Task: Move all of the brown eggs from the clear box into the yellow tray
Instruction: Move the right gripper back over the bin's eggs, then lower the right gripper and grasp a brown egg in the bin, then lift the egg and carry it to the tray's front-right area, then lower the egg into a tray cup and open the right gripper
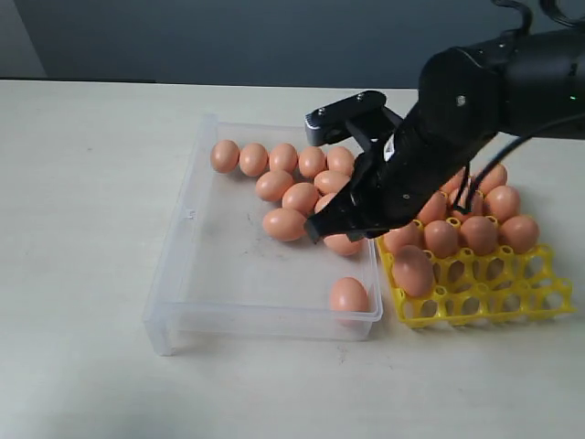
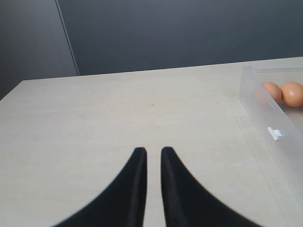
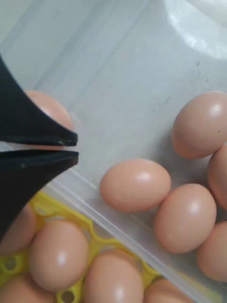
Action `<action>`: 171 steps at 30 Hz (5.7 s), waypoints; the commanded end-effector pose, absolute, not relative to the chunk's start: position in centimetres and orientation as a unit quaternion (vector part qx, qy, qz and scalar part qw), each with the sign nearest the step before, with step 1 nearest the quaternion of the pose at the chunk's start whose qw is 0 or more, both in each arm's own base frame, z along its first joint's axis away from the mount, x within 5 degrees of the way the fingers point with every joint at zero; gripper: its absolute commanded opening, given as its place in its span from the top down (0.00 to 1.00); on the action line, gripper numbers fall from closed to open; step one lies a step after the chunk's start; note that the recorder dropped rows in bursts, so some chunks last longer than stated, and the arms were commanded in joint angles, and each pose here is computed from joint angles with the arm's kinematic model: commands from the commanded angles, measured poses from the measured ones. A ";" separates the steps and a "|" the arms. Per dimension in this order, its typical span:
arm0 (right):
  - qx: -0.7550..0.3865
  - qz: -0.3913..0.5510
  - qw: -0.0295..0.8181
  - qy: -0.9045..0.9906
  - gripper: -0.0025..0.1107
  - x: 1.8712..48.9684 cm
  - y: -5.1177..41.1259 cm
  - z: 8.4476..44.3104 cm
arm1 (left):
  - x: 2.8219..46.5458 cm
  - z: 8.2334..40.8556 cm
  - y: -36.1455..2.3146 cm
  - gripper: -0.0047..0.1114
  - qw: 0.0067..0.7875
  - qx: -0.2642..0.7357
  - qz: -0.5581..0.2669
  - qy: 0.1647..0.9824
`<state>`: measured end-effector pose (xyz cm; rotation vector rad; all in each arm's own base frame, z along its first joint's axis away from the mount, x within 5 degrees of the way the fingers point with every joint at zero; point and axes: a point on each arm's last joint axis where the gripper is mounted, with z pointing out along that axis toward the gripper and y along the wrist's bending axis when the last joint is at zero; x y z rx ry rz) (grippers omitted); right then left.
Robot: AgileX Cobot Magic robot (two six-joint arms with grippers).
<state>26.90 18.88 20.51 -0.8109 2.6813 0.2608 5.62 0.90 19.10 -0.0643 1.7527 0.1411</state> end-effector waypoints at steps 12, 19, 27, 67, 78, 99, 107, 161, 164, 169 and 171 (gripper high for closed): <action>-0.201 0.055 0.205 0.956 0.97 20.9 13.4 18.8 | 5.7 19.0 0.9 0.85 0.640 -0.028 0.060 0.766; -0.202 0.031 0.172 0.964 0.97 21.6 13.7 16.2 | 5.7 19.0 0.9 0.85 0.640 -0.028 0.060 0.766; -0.202 0.032 0.168 0.964 0.97 21.9 14.0 15.3 | 5.7 19.0 0.9 0.85 0.640 -0.028 0.060 0.766; -0.386 -0.003 0.055 0.921 0.57 33.2 22.0 14.2 | 5.7 19.0 0.9 0.85 0.640 -0.028 0.060 0.766; -0.389 -0.004 0.051 0.920 0.57 33.5 22.2 12.8 | 5.7 19.0 0.9 0.85 0.640 -0.028 0.060 0.766; -0.406 -0.002 0.026 0.914 0.57 33.5 22.3 10.6 | 5.7 19.0 0.9 0.85 0.640 -0.028 0.060 0.766; -0.400 0.004 0.022 0.916 0.70 33.4 22.4 10.4 | 5.7 19.0 0.9 0.85 0.640 -0.028 0.060 0.766; -0.026 0.144 0.362 0.920 0.98 18.5 7.6 18.6 | 5.7 19.0 0.9 0.85 0.640 -0.028 0.060 0.766; -0.029 0.135 0.367 0.920 0.98 18.2 7.4 17.9 | 5.7 19.0 0.9 0.85 0.640 -0.028 0.060 0.766; -0.025 0.121 0.368 0.921 0.98 19.0 7.4 16.7 | 5.7 19.0 0.9 0.85 0.640 -0.028 0.060 0.766; -0.024 0.114 0.357 0.927 0.98 19.3 7.5 15.8 | 5.7 19.0 0.9 0.85 0.640 -0.028 0.060 0.766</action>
